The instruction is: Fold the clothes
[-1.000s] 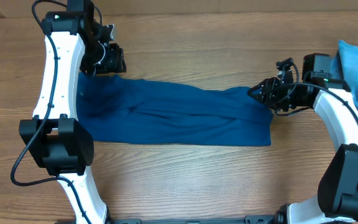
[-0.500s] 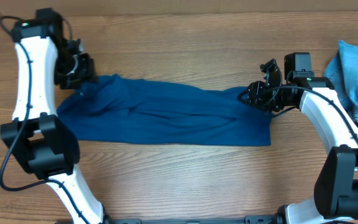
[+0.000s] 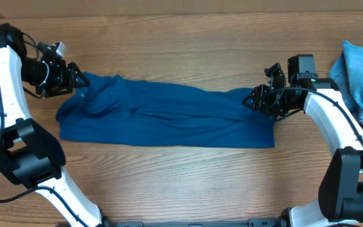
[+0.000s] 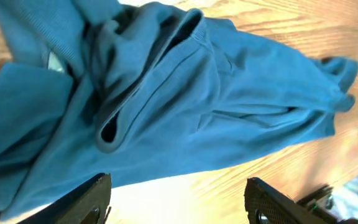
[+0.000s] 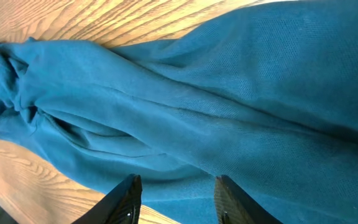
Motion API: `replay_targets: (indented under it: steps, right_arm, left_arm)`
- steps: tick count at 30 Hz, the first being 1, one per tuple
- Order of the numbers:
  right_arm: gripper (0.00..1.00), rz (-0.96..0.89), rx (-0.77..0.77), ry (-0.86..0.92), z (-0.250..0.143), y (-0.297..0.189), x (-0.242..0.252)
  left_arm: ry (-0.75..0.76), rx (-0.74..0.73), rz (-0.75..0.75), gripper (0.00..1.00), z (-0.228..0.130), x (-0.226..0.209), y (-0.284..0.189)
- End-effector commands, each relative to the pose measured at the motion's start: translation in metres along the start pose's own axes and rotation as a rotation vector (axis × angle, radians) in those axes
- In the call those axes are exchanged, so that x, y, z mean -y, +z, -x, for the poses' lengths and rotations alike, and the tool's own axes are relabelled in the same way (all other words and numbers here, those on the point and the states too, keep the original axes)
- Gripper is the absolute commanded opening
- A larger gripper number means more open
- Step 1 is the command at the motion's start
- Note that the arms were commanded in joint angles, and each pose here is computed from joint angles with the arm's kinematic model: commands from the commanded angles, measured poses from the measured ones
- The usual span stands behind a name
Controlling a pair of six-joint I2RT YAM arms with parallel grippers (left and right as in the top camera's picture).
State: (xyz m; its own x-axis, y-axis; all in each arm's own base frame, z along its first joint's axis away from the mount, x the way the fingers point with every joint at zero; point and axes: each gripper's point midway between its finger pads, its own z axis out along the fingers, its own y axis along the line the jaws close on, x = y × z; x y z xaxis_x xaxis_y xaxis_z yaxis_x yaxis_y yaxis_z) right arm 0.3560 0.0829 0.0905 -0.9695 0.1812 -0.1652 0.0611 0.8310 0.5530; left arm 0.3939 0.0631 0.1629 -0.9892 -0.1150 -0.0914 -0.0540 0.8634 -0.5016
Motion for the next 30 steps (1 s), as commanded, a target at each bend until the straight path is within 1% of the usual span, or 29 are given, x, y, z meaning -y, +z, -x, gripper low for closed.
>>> replay_targets:
  steps: [1,2,4,5,8,12,17,19,21,23,25,26,30]
  right_arm:
    - [0.43,-0.037,0.028,0.006,0.004,-0.005,0.003]
    - [0.43,-0.056,0.032,0.006,0.004,-0.005,0.006]
    - [0.47,-0.114,0.057,0.000,0.010,-0.006,0.016]
    - [0.47,-0.125,0.071,-0.006,0.013,-0.007,0.017]
    - [0.34,-0.113,0.118,0.008,0.025,-0.008,0.014]
    - [0.34,-0.100,0.160,0.083,0.034,-0.009,0.012]
    - [0.33,-0.101,0.132,0.251,0.025,-0.007,0.015]
    - [0.31,-0.126,0.111,0.267,0.018,-0.007,0.019]
    - [0.31,-0.201,0.110,0.285,0.014,-0.009,0.033]
    - [0.43,-0.310,0.130,0.292,0.013,-0.013,0.052]
    - [0.58,-0.352,0.135,0.290,0.013,-0.015,0.061]
    - [0.61,-0.356,0.132,0.283,0.013,-0.016,0.064]
    - [0.65,-0.370,0.125,0.327,0.013,-0.017,0.081]
  left_arm:
    - [0.075,0.023,-0.008,0.71,0.009,0.009,0.006]
    - [0.071,0.033,-0.004,0.72,0.012,0.009,0.006]
    - [0.062,0.058,0.002,0.73,0.019,0.010,0.008]
    - [0.068,0.065,0.004,0.74,0.022,0.011,0.009]
    - [0.081,0.066,0.004,0.70,0.025,0.019,0.013]
    - [0.103,0.030,0.019,0.66,0.022,0.033,0.027]
    - [0.145,-0.055,0.012,0.65,0.009,0.058,0.065]
    - [0.155,-0.092,0.051,0.64,0.003,0.059,0.083]
    - [0.145,-0.121,0.109,0.64,-0.003,0.054,0.099]
    - [0.136,-0.143,0.132,0.62,-0.010,0.051,0.115]
    - [0.125,-0.152,0.132,0.62,-0.014,0.049,0.124]
    - [0.121,-0.156,0.132,0.62,-0.016,0.047,0.127]
    - [0.098,-0.163,0.133,0.63,-0.020,0.039,0.128]
